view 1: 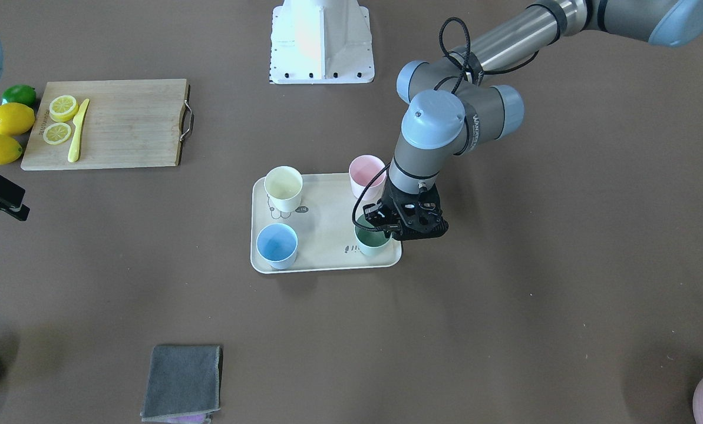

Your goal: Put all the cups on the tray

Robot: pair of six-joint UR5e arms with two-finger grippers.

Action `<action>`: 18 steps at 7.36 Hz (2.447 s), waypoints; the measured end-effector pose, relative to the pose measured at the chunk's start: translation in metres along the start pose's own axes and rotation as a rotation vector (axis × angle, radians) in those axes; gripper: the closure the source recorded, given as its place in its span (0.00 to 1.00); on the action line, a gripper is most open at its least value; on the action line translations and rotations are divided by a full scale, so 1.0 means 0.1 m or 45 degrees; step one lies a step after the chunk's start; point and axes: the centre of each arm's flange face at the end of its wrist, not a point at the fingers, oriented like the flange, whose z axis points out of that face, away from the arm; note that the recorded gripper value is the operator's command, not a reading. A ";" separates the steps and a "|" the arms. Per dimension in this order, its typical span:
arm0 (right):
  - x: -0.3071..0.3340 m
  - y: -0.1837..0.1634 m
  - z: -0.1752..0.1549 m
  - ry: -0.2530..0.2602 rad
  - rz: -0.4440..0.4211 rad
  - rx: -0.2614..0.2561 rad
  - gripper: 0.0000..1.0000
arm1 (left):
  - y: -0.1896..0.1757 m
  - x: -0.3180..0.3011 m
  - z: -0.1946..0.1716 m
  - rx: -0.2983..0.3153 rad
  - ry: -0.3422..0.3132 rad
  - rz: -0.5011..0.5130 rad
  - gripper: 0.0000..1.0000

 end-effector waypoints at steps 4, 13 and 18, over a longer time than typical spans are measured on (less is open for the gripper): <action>1.17 0.27 -0.01 0.032 -0.088 -0.033 0.00 | -0.35 -0.22 -0.66 0.030 0.012 0.065 0.02; 3.10 1.29 -0.02 0.059 -0.019 -0.078 0.00 | -1.53 -4.73 -2.49 0.095 -0.175 0.303 0.02; 3.17 1.27 -0.02 0.060 0.001 -0.076 0.00 | -1.31 -6.48 -2.44 0.035 -0.320 -0.007 0.02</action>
